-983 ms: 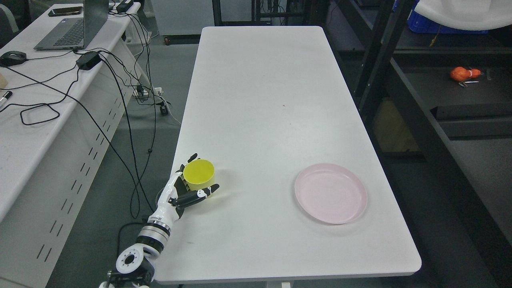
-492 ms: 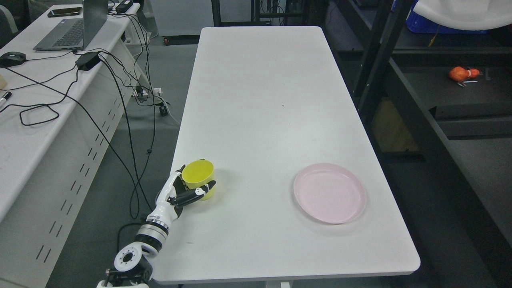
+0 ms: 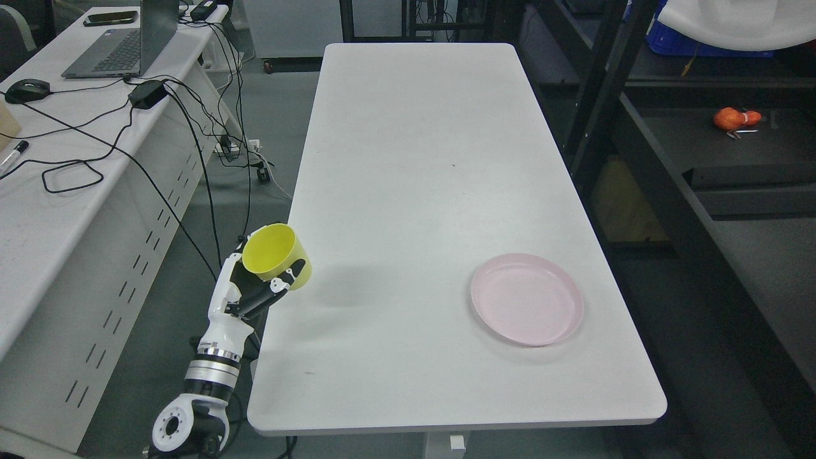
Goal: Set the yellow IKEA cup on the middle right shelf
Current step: 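Lift the yellow cup off the table with the left hand, then turn toward the shelving unit holding the cup in the left hand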
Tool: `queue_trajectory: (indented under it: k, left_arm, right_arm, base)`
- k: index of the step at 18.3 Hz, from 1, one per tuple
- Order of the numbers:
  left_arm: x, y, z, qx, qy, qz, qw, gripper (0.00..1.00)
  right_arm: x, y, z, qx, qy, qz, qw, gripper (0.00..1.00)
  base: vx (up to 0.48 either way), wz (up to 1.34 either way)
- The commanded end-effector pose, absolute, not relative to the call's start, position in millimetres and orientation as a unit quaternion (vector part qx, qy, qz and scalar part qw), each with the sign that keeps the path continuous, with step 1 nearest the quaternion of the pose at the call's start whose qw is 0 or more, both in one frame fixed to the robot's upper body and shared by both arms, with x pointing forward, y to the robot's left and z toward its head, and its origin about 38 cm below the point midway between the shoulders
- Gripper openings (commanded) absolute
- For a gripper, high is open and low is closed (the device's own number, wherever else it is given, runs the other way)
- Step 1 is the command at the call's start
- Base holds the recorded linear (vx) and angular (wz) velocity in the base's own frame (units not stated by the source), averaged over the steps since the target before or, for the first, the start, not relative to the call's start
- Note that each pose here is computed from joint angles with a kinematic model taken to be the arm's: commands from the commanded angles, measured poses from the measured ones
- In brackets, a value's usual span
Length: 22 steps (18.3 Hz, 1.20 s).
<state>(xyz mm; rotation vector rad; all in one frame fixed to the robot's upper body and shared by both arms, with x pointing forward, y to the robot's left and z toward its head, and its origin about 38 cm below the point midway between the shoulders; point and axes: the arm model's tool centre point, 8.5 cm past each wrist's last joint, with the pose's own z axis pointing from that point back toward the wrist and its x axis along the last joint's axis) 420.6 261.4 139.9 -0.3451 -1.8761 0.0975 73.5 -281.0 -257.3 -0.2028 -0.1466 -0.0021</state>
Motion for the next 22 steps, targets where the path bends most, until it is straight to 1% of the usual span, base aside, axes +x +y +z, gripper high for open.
queue_trajectory:
  k: [1,6,11,22]
  left_arm:
    - [395.9,271.5,204.5,-0.150,-0.860,0.025,0.488,0.00]
    - [393.5,271.8,204.2,-0.148,-0.861,0.026,0.485,0.00]
    - [393.2,270.9,202.4,-0.149,-0.860,0.025,0.488,0.00]
    - [392.7,269.4,199.8,-0.151,-0.858,0.025,0.491,0.00]
  right_arm:
    - [64.4,-290.9,-257.2,-0.108,-0.066,-0.004,0.992,0.99]
    - [64.4,-290.9,-257.2,-0.108,-0.066,-0.004,0.992,0.99]
    - [64.4,-290.9,-257.2,-0.108,-0.066,-0.004,0.992,0.99]
    - [64.4,-290.9,-257.2,-0.108,-0.066,-0.004,0.992,0.99]
  base:
    - [-0.135,0.00]
    - [-0.173,-0.06]
    - [-0.261,-0.28]
    - [-0.287,-0.58]
